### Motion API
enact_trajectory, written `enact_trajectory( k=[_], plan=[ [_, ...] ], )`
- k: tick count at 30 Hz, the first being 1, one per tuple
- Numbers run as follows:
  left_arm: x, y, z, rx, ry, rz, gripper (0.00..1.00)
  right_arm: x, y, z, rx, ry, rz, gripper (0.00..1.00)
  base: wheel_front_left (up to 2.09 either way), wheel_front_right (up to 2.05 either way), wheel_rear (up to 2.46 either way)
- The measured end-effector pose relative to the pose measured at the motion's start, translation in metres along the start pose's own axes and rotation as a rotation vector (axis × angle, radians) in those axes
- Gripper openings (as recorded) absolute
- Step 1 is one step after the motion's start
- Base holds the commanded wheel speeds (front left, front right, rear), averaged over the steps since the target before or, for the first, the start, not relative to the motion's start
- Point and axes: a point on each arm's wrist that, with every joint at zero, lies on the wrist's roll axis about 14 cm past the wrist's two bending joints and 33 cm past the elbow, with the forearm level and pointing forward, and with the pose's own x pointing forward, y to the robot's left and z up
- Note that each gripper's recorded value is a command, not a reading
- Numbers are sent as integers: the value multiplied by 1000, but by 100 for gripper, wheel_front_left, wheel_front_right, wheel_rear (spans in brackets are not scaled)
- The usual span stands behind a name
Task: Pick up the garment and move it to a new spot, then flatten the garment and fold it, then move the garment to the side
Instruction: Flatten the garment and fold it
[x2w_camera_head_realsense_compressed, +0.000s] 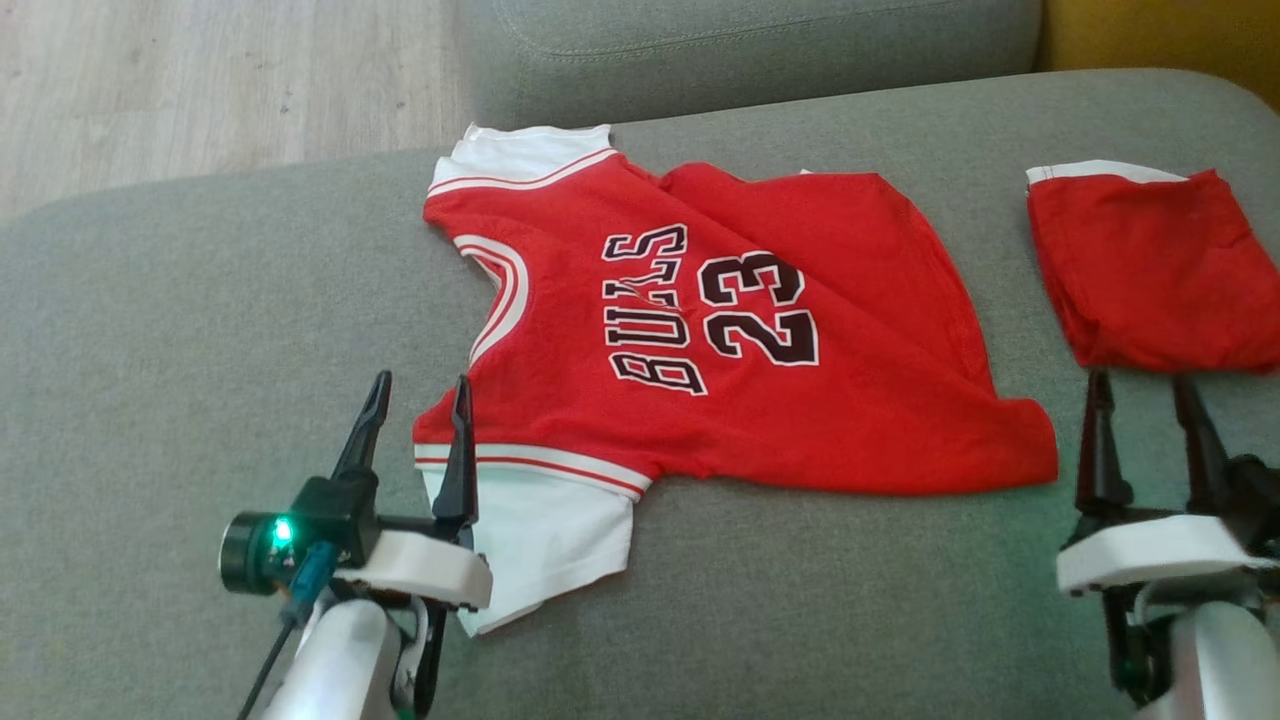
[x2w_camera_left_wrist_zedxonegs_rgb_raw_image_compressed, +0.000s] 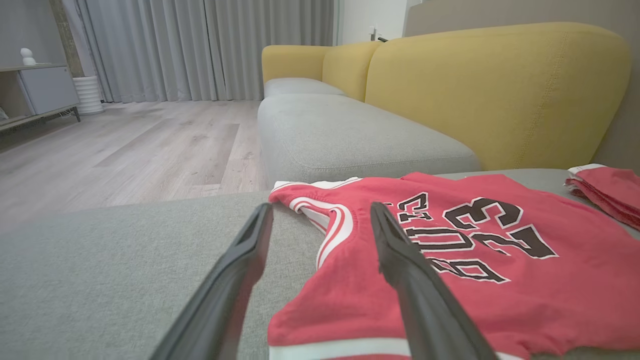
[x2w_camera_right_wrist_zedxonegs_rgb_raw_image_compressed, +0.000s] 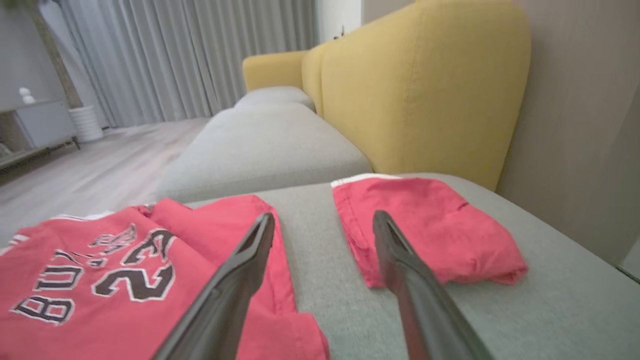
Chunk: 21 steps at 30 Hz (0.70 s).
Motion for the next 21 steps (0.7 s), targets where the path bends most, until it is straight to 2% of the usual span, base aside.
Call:
enact_trajectory(
  k=[7,13,21],
  plan=[
    [-4,3,-5,5,14,4,100,4,47,14,41,-72,137,100,0,0,0],
    [-7,7,-7,6,19,12,100,-3,57,-6,46,-16,165,100,0,0,0],
    [-9,11,-17,2,49,22,100,-1,62,-12,49,1,177,100,0,0,0]
  ],
)
